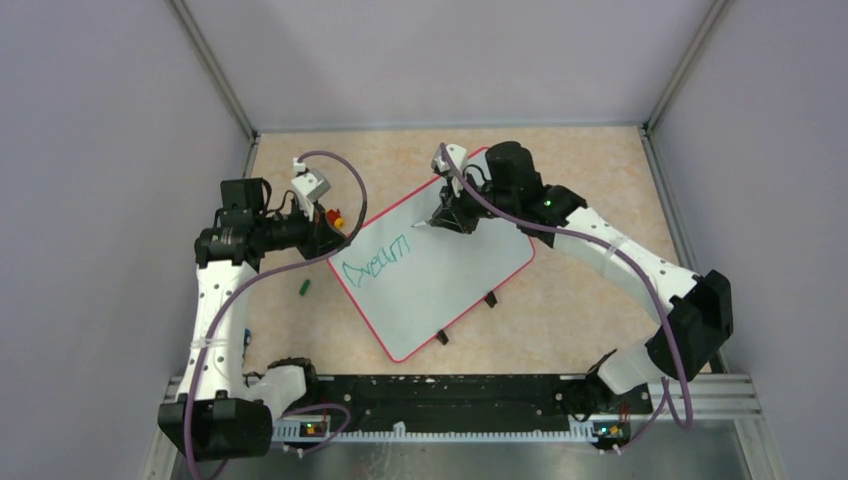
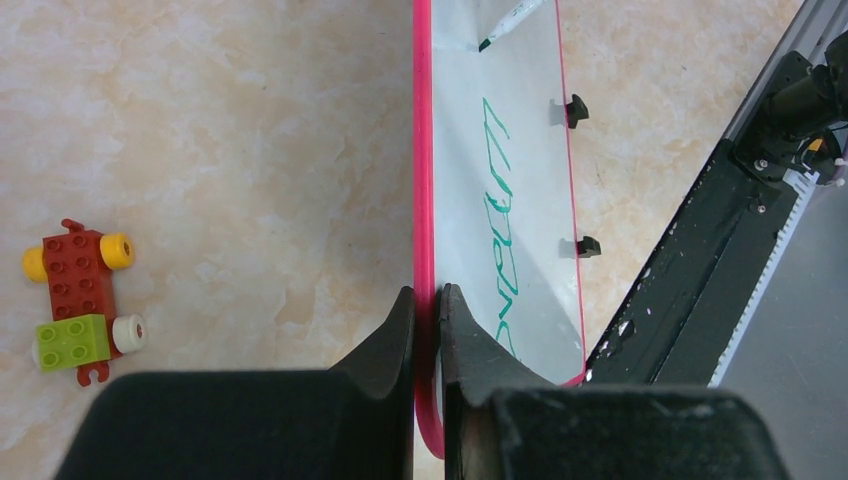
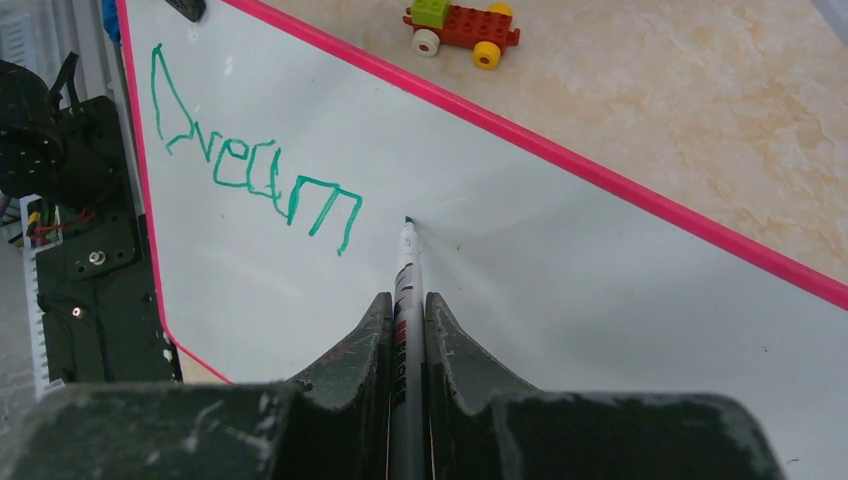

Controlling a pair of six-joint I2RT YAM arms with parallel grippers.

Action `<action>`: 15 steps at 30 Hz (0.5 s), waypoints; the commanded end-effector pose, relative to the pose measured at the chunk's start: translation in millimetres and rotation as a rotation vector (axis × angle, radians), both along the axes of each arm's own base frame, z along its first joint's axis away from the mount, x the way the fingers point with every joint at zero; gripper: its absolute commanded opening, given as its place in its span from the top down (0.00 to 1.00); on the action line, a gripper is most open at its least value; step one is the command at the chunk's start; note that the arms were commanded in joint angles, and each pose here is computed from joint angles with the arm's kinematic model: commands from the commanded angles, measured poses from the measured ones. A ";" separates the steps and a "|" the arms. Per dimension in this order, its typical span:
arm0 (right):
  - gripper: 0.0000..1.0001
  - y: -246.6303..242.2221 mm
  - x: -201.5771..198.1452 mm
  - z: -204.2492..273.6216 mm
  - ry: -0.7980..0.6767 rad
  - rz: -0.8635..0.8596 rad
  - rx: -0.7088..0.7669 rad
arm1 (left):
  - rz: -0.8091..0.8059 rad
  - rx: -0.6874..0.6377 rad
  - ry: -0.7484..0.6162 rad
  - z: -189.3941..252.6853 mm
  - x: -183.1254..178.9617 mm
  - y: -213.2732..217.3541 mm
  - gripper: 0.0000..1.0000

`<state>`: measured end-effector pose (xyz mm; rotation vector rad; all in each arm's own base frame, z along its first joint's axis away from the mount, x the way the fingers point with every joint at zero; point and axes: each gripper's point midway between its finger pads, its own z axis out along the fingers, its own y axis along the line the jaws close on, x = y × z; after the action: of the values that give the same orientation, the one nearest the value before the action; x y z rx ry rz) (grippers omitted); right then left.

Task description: Write a sentence on the whiteboard

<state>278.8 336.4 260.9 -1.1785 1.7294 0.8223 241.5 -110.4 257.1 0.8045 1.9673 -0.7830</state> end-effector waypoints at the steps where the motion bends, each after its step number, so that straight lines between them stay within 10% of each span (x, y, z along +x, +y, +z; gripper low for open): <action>1: 1.00 9.6 14.3 23.5 -0.074 -0.011 0.041 | -0.024 0.011 -0.032 -1.4 -0.9 -3.3 1.00; 15: 1.00 20.0 -2.8 7.7 -0.056 0.043 0.009 | -0.023 0.016 -0.036 -1.2 -0.9 -2.9 1.00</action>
<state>274.1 348.9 260.8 -1.2063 1.7129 0.8355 242.5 -109.4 255.6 0.8036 1.9710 -0.7731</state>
